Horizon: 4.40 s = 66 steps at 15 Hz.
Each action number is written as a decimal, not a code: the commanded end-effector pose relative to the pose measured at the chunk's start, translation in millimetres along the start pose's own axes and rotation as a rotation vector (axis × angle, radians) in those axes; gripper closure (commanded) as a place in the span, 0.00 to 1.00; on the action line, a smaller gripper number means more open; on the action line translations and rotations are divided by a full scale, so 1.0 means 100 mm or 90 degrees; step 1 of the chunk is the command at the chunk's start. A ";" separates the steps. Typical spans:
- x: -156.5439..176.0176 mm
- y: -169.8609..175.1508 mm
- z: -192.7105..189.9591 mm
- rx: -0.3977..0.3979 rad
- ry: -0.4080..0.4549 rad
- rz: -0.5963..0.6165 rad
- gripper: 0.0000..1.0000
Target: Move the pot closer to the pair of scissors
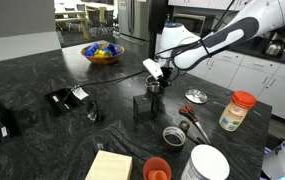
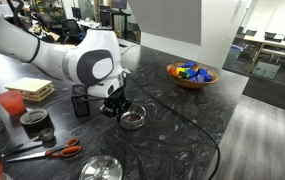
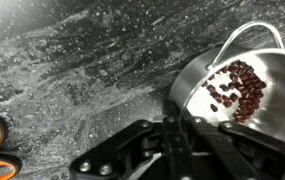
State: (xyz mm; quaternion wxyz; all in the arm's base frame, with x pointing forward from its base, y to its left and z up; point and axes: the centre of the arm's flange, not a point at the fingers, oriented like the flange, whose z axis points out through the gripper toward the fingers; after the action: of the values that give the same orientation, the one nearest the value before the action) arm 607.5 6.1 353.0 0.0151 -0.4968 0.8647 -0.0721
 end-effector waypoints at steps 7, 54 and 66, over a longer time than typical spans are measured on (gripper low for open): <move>0.18 0.27 -0.52 0.054 -0.026 -0.002 0.99; 0.40 1.37 -0.24 0.114 -0.104 -0.776 0.74; 0.40 1.40 -0.45 0.161 -0.086 -0.761 0.09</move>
State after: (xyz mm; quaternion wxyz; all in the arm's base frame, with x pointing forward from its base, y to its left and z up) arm 468.2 42.5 365.9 0.0828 -0.9000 0.4132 -0.1114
